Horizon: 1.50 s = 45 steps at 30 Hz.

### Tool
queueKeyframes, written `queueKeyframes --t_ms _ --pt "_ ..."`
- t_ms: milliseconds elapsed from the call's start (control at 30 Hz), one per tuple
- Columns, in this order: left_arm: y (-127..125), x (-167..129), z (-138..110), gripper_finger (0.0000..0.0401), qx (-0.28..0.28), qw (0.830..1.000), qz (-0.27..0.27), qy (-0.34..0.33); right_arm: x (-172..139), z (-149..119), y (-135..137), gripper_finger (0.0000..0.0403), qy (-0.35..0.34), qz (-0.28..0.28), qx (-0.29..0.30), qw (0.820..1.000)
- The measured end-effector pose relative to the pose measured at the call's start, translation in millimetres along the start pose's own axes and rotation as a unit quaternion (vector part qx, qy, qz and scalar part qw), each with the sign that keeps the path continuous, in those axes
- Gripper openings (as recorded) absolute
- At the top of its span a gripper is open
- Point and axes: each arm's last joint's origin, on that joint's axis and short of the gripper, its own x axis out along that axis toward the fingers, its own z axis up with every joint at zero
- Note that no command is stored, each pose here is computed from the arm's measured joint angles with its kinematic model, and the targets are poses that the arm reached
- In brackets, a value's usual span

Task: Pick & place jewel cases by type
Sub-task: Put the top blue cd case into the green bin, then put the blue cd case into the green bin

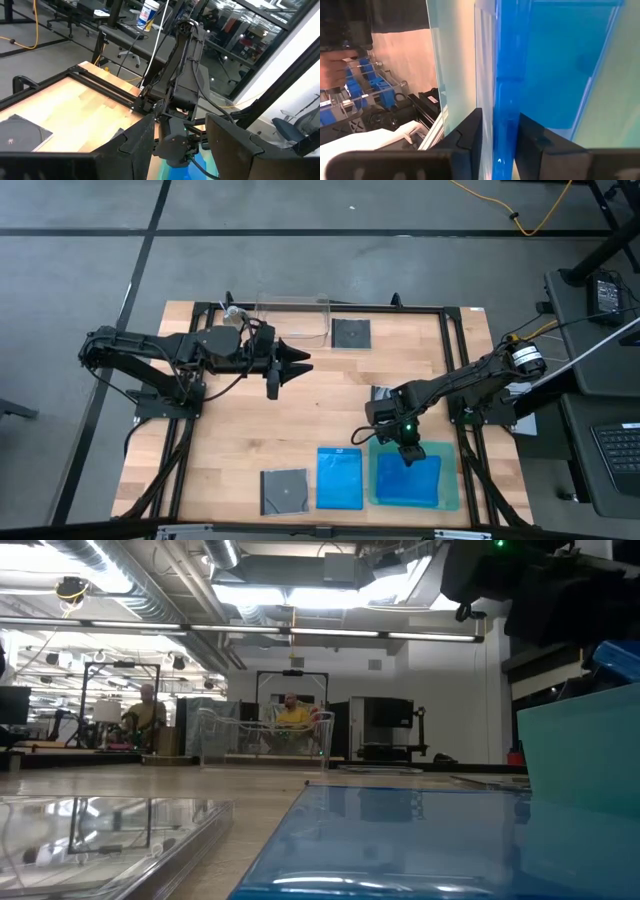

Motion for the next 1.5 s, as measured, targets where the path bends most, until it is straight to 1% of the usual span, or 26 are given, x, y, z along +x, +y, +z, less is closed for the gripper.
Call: queueKeyframes --t_ms 200,467,567,633,800,1000,1100,1233,1300,1400,1500 --pt "0 0 0 0.0169 0.0 1.0 0.0 0.0 0 -4 -1 0.0104 0.014 -0.003 0.027 1.0" --pt "0 0 0 0.0169 0.001 1.0 0.0 0.0 0 -6 -1 0.0127 0.023 -0.005 0.04 0.999" --pt "0 0 0 0.0169 0.001 1.0 0.0 0.0 0 -8 -2 0.0129 0.027 -0.018 0.042 0.999" --pt "0 0 0 0.0169 0.001 1.0 0.0 0.0 -2 -9 -1 0.013 0.035 -0.037 0.033 0.998" --pt "0 0 0 0.0169 0.001 1.0 0.0 0.0 -14 -6 10 0.013 0.046 -0.107 -0.004 0.993" --pt "0 0 0 0.0169 0.001 1.0 0.0 0.0 -30 5 26 0.013 0.022 -0.185 -0.054 0.981" --pt "0 0 0 0.0169 0.001 1.0 0.001 0.0 -42 12 35 0.013 -0.001 -0.253 -0.079 0.964" --pt "0 0 0 0.0169 0.001 1.0 0.008 -0.004 -61 22 51 0.013 -0.058 -0.347 -0.111 0.929" --pt "1 0 0 0.0169 -0.007 1.0 0.009 -0.005 -71 26 59 0.013 -0.098 -0.39 -0.122 0.907" --pt "-1 0 -1 0.0169 -0.021 1.0 0.005 -0.001 -90 25 70 0.013 -0.168 -0.445 -0.119 0.871" --pt "-8 -1 -9 0.0168 -0.025 1.0 0.002 0.016 -113 18 80 0.013 -0.263 -0.488 -0.089 0.827"
